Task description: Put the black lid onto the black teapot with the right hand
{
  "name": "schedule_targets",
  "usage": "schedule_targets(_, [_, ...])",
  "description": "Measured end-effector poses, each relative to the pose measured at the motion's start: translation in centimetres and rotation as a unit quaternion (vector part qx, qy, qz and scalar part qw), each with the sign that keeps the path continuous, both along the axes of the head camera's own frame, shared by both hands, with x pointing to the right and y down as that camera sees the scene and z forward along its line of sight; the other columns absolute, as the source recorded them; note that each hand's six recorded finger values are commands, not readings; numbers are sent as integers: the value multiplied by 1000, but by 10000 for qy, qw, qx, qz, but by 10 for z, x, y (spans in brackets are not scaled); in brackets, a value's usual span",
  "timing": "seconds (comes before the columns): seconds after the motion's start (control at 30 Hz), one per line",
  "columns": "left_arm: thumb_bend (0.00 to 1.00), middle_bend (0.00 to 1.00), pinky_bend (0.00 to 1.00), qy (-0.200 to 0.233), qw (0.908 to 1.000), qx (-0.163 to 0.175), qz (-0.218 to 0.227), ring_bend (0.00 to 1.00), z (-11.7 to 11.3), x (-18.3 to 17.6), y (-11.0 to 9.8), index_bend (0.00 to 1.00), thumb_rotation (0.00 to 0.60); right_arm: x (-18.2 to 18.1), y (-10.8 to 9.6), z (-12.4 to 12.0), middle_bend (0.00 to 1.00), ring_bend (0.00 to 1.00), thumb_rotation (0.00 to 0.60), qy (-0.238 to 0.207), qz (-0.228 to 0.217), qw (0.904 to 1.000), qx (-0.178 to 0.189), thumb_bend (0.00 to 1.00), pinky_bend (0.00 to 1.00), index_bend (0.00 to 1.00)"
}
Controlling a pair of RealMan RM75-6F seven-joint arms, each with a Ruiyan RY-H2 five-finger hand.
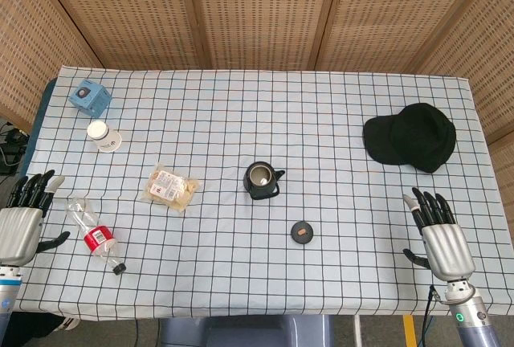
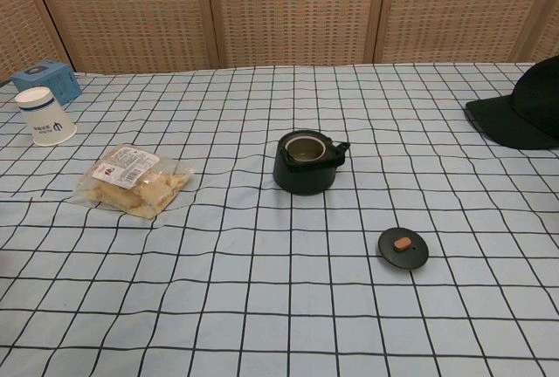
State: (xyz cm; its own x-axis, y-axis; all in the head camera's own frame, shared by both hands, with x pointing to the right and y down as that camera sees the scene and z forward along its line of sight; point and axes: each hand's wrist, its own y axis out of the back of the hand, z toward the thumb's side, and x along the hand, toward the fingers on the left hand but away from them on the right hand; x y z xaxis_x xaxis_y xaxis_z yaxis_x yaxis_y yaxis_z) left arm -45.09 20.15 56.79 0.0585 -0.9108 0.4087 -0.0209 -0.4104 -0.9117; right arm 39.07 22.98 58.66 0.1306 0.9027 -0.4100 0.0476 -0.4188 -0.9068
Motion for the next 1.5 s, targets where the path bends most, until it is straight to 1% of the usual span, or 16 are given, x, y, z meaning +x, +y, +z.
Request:
schedule_targets(0.33, [63, 0, 0, 37, 10000, 58, -30, 0, -4, -1, 0, 0, 600, 0, 2, 1, 0, 0, 600, -4, -1, 10000, -41, 251, 0, 0])
schedule_targets(0.57, [63, 0, 0, 42, 10000, 31, -23, 0, -2, -1, -1, 0, 600, -2, 2, 3, 0, 0, 600, -5, -32, 10000, -83, 251, 0, 0])
schedule_targets(0.8, [63, 0, 0, 56, 10000, 61, -49, 0, -4, -2, -1, 0, 600, -6, 5, 5, 0, 0, 600, -7, -108, 9998, -143, 250, 0, 0])
schedule_targets(0.87, [63, 0, 0, 59, 10000, 63, -41, 0, -5, -2, 0, 0, 600, -7, 6, 5, 0, 0, 600, -33, -127, 9998, -152, 250, 0, 33])
schedule_targets(0.97, [63, 0, 0, 37, 10000, 56, -24, 0, -4, -1, 1, 0, 600, -11, 6, 4, 0, 0, 600, -136, -165, 9997, -148, 250, 0, 129])
schedule_targets(1.1, [63, 0, 0, 20, 10000, 51, -40, 0, -4, -1, 1, 0, 600, -23, 2, 3, 0, 0, 600, -302, -283, 9991, -91, 248, 0, 216])
schedule_targets(1.27, [63, 0, 0, 30, 10000, 55, -47, 0, -4, 0, 0, 0, 600, -50, -5, 5, 0, 0, 600, -425, -611, 9972, -73, 248, 0, 251])
schedule_targets(1.37, [63, 0, 0, 45, 10000, 49, -57, 0, -4, -1, 0, 0, 600, -73, -7, 11, 0, 0, 600, -500, -865, 9948, -178, 248, 0, 261])
schedule_targets(1.5, [62, 0, 0, 105, 9999, 48, -71, 0, -6, -2, 0, 0, 600, -106, -7, 24, 0, 0, 600, -550, -1181, 9906, -421, 265, 0, 270])
